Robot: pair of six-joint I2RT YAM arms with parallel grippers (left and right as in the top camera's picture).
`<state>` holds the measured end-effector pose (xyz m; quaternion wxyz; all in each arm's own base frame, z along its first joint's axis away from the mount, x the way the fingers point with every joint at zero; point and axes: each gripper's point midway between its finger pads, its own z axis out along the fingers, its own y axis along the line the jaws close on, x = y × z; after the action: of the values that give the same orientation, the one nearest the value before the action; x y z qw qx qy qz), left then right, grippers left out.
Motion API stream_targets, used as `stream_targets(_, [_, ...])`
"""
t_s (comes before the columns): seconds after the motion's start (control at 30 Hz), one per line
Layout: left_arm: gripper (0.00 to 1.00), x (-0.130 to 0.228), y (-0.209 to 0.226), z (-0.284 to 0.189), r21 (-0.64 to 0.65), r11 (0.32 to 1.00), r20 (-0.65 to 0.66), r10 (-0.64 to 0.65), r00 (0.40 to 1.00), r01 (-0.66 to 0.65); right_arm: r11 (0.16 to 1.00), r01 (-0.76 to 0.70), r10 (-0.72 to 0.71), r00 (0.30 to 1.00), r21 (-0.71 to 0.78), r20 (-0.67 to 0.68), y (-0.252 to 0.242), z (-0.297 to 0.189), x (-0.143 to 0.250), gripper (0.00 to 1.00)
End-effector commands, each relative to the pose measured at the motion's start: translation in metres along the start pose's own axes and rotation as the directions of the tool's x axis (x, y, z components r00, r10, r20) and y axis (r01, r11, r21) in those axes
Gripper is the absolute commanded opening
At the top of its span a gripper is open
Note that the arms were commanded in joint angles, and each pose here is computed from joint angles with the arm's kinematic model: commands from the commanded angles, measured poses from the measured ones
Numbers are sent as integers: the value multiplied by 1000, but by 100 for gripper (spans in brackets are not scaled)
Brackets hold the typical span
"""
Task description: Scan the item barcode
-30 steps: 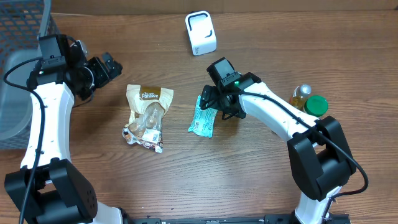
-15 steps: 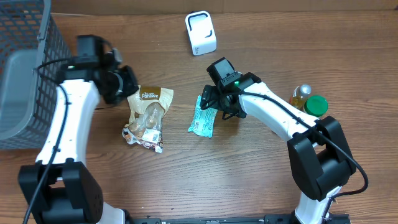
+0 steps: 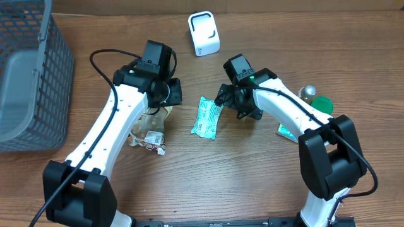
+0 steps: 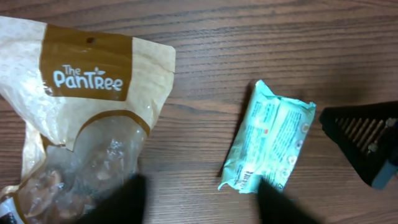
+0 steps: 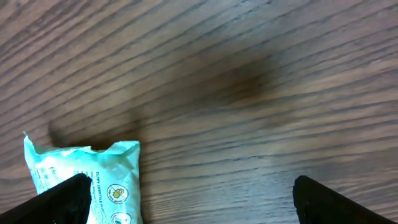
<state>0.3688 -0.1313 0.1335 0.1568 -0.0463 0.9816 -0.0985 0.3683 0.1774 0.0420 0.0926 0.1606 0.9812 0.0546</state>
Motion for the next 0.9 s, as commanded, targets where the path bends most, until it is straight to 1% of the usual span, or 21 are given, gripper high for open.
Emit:
stream_targets(0.0, [91,5,-2,4,2,1000,-18,-3,1000,3,1000,3,-2,999,-26,44,8,-13,-11,100])
stream_targets(0.03, [91,5,-2,4,1,1000,-18,-3,1000,3,1000,3,-1,999,-28,47,9,-13,-12,100])
stream_targets(0.07, [83,5,-2,4,1,1000,-18,-3,1000,3,999,3,-2,999,-36,43,10,-13,-11,100])
stream_targets(0.1, [47,5,-2,4,-1,1000,-18,-3,1000,3,998,5,-3,1000,-63,21,15,-14,-7,100])
stream_targets(0.13, [27,5,-1,6,-1,1000,-20,-4,1000,4,997,5,-4,1000,-78,13,18,-14,-6,88])
stream_targets(0.17, [12,6,-2,7,1,1000,-19,-6,1000,6,995,6,-6,1000,-99,-3,22,-14,-4,77])
stream_targets(0.2, [4,8,-3,13,3,1000,-27,-7,1000,7,994,6,-8,1000,-112,-17,24,-14,-1,52])
stream_targets(0.23, [4,11,-5,19,14,1000,-44,-5,999,6,994,7,-10,1000,-113,-22,24,-14,0,38])
stream_targets(0.27, [4,17,-10,25,43,999,-77,0,997,3,994,9,-12,1000,-109,-26,23,-14,1,17])
stream_targets(0.3, [4,21,-14,29,65,998,-99,14,995,-7,994,8,-12,1000,-107,-29,22,-14,2,8])
stream_targets(0.33, [4,28,-23,36,115,993,-137,55,989,-39,994,9,-12,999,-107,-30,22,-14,2,4])
stream_targets(0.4, [4,38,-34,51,185,979,-192,116,975,-81,990,38,-44,998,-139,-41,28,-13,4,4])
stream_targets(0.43, [4,46,-36,66,206,976,-237,121,964,-72,976,94,-106,993,-196,-53,37,-15,7,4])
stream_targets(0.47, [4,49,-38,71,220,973,-255,123,959,-66,971,111,-125,991,-214,-54,40,-15,8,4])
stream_targets(0.5, [4,55,-44,78,265,962,-285,143,948,-66,962,130,-148,987,-240,-57,43,-16,8,4])
stream_targets(0.53, [4,60,-51,82,320,944,-302,177,937,-75,959,132,-151,987,-252,-60,45,-17,8,4])
stream_targets(0.57, [4,69,-65,86,430,898,-316,247,916,-94,957,124,-145,987,-262,-66,44,-17,7,4])
stream_targets(0.6, [4,73,-70,88,476,874,-321,274,906,-96,956,120,-144,987,-267,-69,44,-17,6,4])
stream_targets(0.63, [4,76,-72,91,494,865,-333,280,900,-87,953,116,-142,987,-281,-76,45,-18,6,4])
stream_targets(0.73, [4,81,-68,100,480,874,-356,273,894,-75,917,148,-203,973,-370,-114,54,-19,12,4])
stream_targets(0.87, [4,80,-69,101,479,874,-349,276,895,-82,916,145,-210,968,-373,-139,55,-3,15,4])
